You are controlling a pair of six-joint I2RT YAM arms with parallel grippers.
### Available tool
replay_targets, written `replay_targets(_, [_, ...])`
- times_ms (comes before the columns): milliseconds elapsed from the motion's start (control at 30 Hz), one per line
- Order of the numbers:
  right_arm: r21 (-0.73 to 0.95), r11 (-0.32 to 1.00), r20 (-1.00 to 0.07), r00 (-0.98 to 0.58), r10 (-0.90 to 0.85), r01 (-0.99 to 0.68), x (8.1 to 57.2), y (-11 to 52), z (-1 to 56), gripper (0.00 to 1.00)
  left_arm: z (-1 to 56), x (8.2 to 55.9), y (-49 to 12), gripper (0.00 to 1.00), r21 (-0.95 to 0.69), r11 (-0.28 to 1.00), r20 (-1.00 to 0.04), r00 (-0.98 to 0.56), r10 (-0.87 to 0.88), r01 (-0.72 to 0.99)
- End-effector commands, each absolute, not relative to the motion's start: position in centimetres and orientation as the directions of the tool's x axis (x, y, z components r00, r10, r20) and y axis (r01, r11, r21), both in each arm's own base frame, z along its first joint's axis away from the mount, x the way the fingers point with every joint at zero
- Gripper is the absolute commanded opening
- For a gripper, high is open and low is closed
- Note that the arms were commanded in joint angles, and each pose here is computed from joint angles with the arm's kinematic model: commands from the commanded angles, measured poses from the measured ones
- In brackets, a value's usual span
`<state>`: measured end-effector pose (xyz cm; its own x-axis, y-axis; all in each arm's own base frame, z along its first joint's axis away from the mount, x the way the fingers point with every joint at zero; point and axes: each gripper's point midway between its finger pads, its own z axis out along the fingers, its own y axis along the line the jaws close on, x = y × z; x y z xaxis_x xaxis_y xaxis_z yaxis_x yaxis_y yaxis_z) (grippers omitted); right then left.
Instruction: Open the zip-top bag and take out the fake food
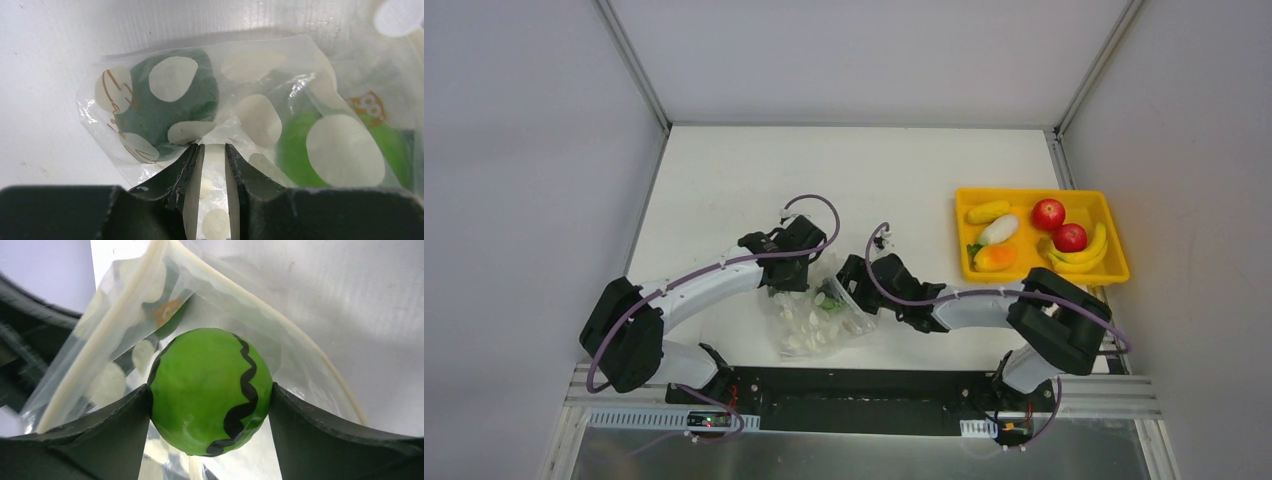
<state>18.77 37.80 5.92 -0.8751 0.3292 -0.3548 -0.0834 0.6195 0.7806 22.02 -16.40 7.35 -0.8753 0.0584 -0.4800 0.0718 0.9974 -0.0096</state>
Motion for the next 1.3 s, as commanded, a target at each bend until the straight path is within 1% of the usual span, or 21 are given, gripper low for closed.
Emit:
replay_targets(0, [0.728,0.677,-0.41,-0.858,0.31,-0.104,18.3,35.2,8.5,0.68,7.1,22.9,-15.3,0.24,0.055,0.998,-0.475,-0.879,0.046,0.022])
replay_targets(133, [0.639,0.763,-0.455,-0.847,0.274,-0.096,17.6,31.7,9.6,0.68,7.3,23.1,-15.5,0.24,0.048,0.999,-0.475,-0.879,0.045,0.025])
replay_targets(267, [0.554,0.828,-0.519,-0.814,0.26,-0.089,17.5,27.8,12.1,0.68,8.4,23.2,-15.6,0.24,0.033,0.999,-0.492,-0.87,0.044,0.032])
replay_targets(433, [0.443,0.896,-0.606,-0.743,0.284,-0.02,18.5,21.8,15.7,0.7,11.6,23.0,-15.2,0.33,0.005,0.999,-0.547,-0.836,0.039,0.043])
replay_targets(500, [0.395,0.918,-0.636,-0.707,0.31,0.047,19.6,18.8,16.6,0.7,13.3,22.9,-14.6,0.39,-0.003,0.999,-0.577,-0.816,0.038,0.048])
replay_targets(600, [0.333,0.93,-0.673,-0.653,0.348,0.152,21.5,14.4,17.8,0.7,16.0,22.4,-13.5,0.51,-0.009,0.998,-0.628,-0.777,0.039,0.057])
replay_targets(767, [0.235,0.905,-0.718,-0.564,0.408,0.355,24.8,6.6,18.6,0.71,19.4,21.2,-10.7,0.65,0.016,0.997,-0.714,-0.697,0.062,0.073])
replay_targets(867, [0.197,0.865,-0.732,-0.518,0.442,0.461,26.7,2.3,18.8,0.72,20.6,20.5,-8.8,0.73,0.05,0.996,-0.756,-0.648,0.089,0.078])
replay_targets(967, [0.186,0.814,-0.739,-0.467,0.485,0.551,28.3,-1.3,18.8,0.73,21.2,19.8,-7.1,0.79,0.078,0.994,-0.791,-0.602,0.107,0.074])
replay_targets(1100, [0.183,0.758,-0.732,-0.428,0.531,0.626,30.4,-4.3,17.9,0.77,21.2,19.3,-5.3,0.84,0.099,0.994,-0.832,-0.544,0.109,0.047])
replay_targets(1267, [0.165,0.712,-0.687,-0.438,0.58,0.683,31.4,-6.4,15.7,0.86,20.2,19.2,-5.1,0.85,0.09,0.995,-0.841,-0.533,0.094,0.034])
